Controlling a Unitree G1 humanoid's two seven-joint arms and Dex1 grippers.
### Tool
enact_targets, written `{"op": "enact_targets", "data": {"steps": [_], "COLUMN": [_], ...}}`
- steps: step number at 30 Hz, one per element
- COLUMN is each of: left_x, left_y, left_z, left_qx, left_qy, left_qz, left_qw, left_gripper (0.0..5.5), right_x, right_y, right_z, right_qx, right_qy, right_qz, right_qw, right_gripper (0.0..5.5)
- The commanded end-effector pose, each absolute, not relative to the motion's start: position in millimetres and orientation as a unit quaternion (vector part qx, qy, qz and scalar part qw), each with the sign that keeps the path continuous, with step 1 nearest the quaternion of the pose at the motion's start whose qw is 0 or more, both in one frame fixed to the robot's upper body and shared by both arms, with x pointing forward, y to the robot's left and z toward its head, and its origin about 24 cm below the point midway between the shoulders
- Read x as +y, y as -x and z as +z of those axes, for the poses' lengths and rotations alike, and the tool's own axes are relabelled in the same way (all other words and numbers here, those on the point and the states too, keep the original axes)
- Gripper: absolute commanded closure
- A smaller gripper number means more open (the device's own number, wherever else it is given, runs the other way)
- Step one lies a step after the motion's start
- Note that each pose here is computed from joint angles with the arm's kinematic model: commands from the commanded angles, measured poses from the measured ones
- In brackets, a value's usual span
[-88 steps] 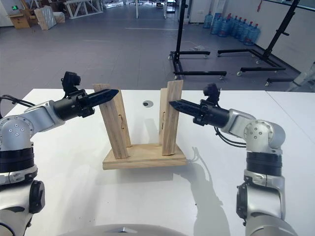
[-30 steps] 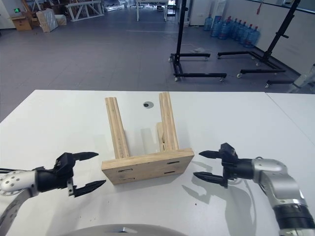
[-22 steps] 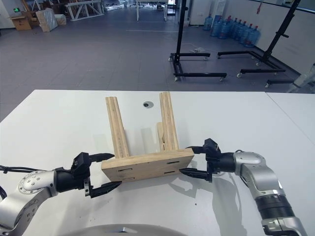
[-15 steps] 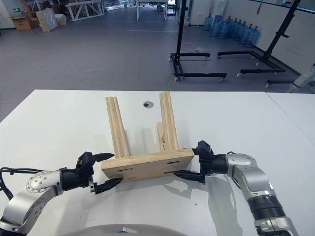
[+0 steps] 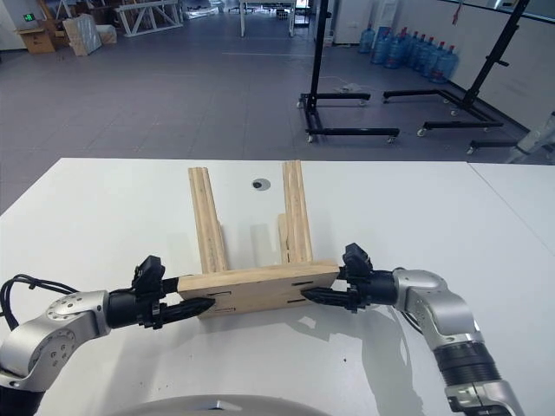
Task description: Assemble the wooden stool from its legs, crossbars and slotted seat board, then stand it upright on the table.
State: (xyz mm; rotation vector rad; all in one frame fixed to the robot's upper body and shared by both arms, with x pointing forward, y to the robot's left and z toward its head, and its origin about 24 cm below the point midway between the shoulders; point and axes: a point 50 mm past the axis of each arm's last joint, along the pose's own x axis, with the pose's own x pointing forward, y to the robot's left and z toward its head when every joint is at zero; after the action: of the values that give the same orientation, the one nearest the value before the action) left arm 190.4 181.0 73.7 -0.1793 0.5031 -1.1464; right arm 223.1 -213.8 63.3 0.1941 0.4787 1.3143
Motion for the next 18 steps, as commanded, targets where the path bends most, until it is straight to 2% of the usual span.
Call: {"op": "enact_targets", "data": {"steps": [1, 5, 9, 15, 18], "left_x": [177, 170, 173, 172, 163], "left_y": [-195, -203, -229, -287, -304], "left_z": [84, 101, 131, 168, 177], "left_qx": [0.249, 0.245, 0.230, 0.235, 0.252], "left_qy": [0.084, 0.120, 0.168, 0.262, 0.301], "left_qz": [-0.560, -0.573, -0.550, -0.448, -0.417], "left_qw": [0.786, 0.773, 0.785, 0.822, 0.820], "left_gripper": [2.86, 3.03, 3.11, 3.15, 3.15], "right_x": [-208, -199, -194, -180, -168], "right_y": [-225, -231, -248, -301, -319], "right_z": [85, 104, 130, 165, 176], "right_qx": [0.211, 0.209, 0.227, 0.285, 0.321], "right_qy": [-0.107, -0.145, -0.207, -0.325, -0.373], "right_qz": [0.624, 0.634, 0.614, 0.499, 0.462], "right_qw": [0.745, 0.730, 0.727, 0.751, 0.738], "right_gripper": [2.93, 3.03, 3.11, 3.31, 3.31]}}
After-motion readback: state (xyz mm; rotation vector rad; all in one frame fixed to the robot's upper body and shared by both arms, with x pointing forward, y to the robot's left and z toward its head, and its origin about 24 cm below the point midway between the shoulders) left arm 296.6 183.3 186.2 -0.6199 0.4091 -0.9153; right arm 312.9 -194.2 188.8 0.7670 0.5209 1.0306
